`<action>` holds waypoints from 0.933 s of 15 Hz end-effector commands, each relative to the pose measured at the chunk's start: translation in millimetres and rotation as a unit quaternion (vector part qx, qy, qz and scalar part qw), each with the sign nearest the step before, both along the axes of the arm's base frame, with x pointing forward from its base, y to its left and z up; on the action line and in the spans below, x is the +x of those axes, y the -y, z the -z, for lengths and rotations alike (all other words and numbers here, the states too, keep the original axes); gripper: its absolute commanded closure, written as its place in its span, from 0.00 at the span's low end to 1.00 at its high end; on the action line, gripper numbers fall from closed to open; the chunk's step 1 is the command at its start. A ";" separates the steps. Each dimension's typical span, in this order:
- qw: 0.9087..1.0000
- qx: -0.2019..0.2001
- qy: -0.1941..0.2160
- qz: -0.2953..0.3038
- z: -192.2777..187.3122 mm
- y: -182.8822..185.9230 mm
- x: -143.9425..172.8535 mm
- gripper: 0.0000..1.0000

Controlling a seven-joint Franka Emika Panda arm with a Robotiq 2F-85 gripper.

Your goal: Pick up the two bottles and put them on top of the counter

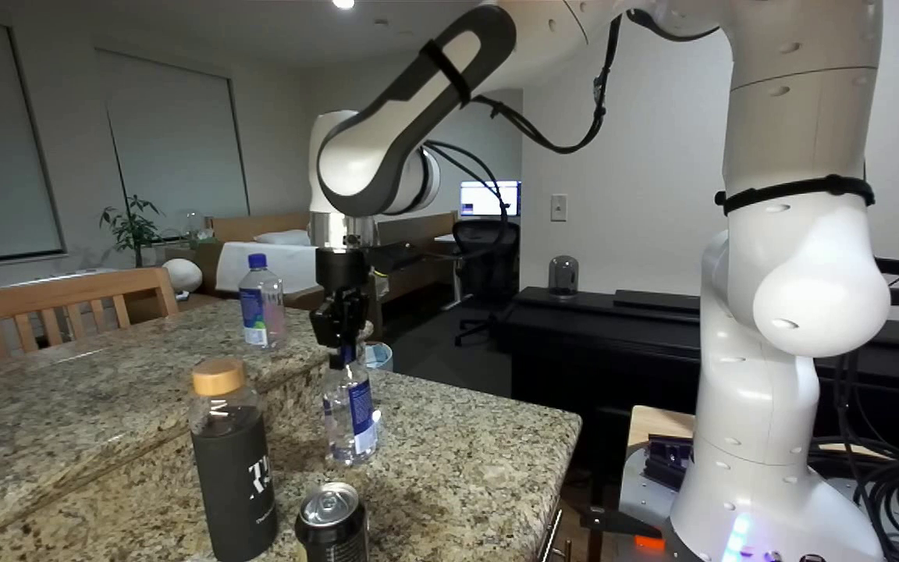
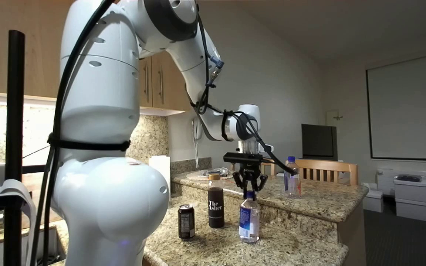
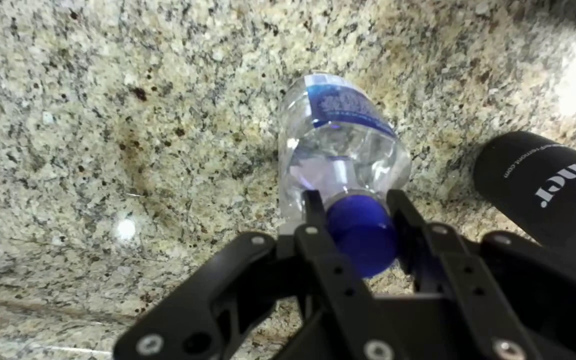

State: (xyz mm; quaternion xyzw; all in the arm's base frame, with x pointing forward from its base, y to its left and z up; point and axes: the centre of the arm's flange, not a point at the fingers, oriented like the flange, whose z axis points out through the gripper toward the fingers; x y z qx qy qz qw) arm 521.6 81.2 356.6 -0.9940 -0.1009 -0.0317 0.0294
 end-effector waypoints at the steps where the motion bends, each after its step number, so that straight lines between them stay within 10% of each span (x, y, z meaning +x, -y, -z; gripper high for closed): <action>1: 1.000 0.022 -0.014 0.005 -17.6 -8.6 13.3 0.84; 14: 0.999 0.042 0.006 -0.022 -98.9 -100.6 73.8 0.84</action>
